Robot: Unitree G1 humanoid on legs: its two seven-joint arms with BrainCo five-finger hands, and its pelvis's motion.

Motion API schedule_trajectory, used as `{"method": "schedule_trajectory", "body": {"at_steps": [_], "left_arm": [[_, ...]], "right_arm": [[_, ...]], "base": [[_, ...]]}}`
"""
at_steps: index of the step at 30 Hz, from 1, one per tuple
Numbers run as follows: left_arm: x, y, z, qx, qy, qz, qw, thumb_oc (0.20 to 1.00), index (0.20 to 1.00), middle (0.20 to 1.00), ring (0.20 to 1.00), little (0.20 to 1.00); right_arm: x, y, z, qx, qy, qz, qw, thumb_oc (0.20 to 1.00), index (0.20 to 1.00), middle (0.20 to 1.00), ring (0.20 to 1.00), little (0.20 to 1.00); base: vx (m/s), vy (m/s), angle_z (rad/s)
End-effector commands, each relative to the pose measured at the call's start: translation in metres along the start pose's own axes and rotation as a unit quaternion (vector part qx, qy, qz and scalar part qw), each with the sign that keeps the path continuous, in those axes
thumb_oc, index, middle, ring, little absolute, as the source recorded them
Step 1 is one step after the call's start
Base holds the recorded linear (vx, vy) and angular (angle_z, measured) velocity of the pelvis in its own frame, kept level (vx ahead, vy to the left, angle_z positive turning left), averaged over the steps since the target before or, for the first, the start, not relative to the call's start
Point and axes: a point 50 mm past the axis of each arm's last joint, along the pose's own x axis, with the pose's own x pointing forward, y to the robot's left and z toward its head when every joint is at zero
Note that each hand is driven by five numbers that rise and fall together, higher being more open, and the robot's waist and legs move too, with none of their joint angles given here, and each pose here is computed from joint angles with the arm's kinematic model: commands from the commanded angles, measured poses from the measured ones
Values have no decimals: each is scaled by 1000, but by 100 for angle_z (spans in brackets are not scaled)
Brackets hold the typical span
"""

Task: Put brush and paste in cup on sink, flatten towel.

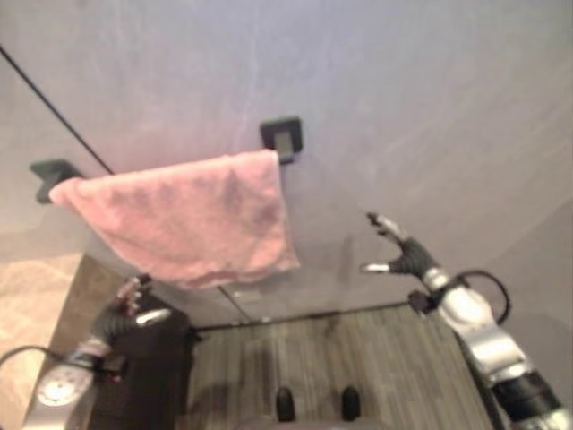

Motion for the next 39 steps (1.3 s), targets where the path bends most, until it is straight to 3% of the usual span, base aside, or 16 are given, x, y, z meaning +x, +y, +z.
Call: {"method": "schedule_trajectory", "body": {"at_steps": [1,4,9,10,13,15,20,23,32,35,39], "left_arm": [[18,3,4,21,3,3,1000,1000,1000,1000,1000,1000],[27,-15,-18,9,44,3,999,1000,1000,1000,1000,1000],[42,-35,-42,40,96,5,995,1000,1000,1000,1000,1000],[39,-38,-67,53,156,17,986,1000,1000,1000,1000,1000],[36,-42,-88,46,208,38,976,1000,1000,1000,1000,1000],[24,-51,-117,56,290,51,954,1000,1000,1000,1000,1000],[1,-53,-144,49,373,70,924,1000,1000,1000,1000,1000],[-16,-56,-158,46,417,74,905,1000,1000,1000,1000,1000],[-33,-54,-169,32,446,86,890,1000,1000,1000,1000,1000],[-22,-49,-159,-13,393,127,911,1000,1000,1000,1000,1000],[-19,-46,-154,-44,363,149,919,1000,1000,1000,1000,1000]], "right_arm": [[10,0,5,-21,-9,-19,1000,1000,1000,1000,1000,1000],[8,7,-26,-13,59,-10,998,1000,1000,1000,1000,1000],[3,26,-76,107,177,-21,978,1000,1000,1000,1000,1000],[-3,33,-94,96,223,-3,970,1000,1000,1000,1000,1000],[-10,39,-109,116,260,-3,959,1000,1000,1000,1000,1000],[-36,62,-140,183,343,1,921,1000,1000,1000,1000,1000],[-70,79,-167,171,450,6,876,1000,1000,1000,1000,1000],[-101,81,-183,98,520,37,848,1000,1000,1000,1000,1000],[-114,86,-187,69,529,62,844,1000,1000,1000,1000,1000],[-86,78,-171,137,441,-1,887,1000,1000,1000,1000,1000],[-81,74,-167,151,416,-19,897,1000,1000,1000,1000,1000]], "base": [[3,-31,9],[1,-57,-10],[-10,-50,-9],[40,-51,-22],[48,-72,-15],[43,-68,0],[41,-31,0],[42,-31,-4],[3,-3,0],[14,-6,-4],[32,-9,-3]]}}
